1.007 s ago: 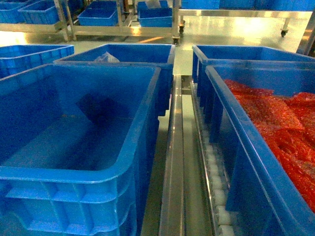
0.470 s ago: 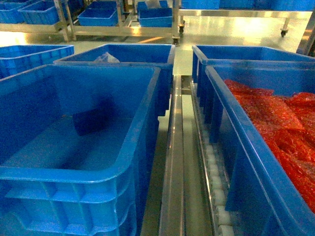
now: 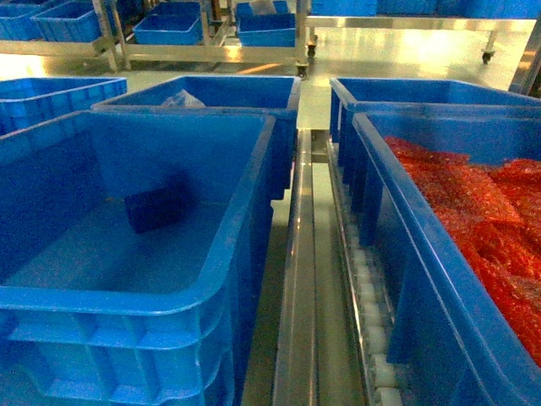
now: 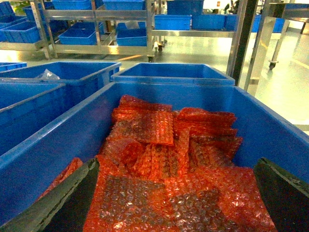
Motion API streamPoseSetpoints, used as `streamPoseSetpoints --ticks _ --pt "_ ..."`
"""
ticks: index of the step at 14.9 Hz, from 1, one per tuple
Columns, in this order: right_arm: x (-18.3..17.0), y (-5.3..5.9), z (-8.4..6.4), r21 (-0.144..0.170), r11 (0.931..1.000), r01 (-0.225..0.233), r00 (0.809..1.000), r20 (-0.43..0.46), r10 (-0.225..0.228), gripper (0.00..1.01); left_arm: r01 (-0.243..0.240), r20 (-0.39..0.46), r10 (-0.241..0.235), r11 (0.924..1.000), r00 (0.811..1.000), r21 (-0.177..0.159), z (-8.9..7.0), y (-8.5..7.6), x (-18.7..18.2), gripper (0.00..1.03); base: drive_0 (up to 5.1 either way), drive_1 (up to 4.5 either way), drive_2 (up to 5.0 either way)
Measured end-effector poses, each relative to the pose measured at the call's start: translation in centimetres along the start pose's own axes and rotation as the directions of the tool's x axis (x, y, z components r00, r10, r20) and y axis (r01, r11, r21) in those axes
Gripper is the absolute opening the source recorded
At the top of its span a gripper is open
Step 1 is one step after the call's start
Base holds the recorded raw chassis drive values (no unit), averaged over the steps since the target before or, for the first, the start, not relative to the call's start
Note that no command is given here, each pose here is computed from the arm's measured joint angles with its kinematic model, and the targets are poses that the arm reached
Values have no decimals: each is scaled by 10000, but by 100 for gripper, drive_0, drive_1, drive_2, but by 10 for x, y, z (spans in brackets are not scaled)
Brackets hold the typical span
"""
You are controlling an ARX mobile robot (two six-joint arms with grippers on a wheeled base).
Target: Pick blue part to blue bin on bottom shelf
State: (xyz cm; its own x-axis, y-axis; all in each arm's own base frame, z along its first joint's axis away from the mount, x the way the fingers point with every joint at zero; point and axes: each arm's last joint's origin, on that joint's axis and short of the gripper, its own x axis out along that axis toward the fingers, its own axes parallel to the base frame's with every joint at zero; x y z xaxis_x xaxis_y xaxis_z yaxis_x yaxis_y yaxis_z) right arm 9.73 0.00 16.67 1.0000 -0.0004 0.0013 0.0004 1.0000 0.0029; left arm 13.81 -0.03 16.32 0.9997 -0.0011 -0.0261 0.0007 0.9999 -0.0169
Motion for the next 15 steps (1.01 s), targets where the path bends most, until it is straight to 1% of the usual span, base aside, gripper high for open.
streamPoseSetpoints --ticks 3,5,7,15 --pt "0 0 0 0 10000 0 10000 0 0 98 10 389 -10 10000 9992 0 6 0 -8 2 0 0 0" --pt "0 0 0 0 10000 0 10000 0 0 98 9 290 -9 10000 9996 0 5 0 -12 2 0 0 0" --pt "0 0 0 0 10000 0 10000 0 0 98 11 404 -11 10000 9992 0 7 0 -16 2 0 0 0" --pt "0 0 0 0 10000 0 10000 0 0 98 10 374 -10 10000 9993 4 6 0 -28 2 0 0 0"
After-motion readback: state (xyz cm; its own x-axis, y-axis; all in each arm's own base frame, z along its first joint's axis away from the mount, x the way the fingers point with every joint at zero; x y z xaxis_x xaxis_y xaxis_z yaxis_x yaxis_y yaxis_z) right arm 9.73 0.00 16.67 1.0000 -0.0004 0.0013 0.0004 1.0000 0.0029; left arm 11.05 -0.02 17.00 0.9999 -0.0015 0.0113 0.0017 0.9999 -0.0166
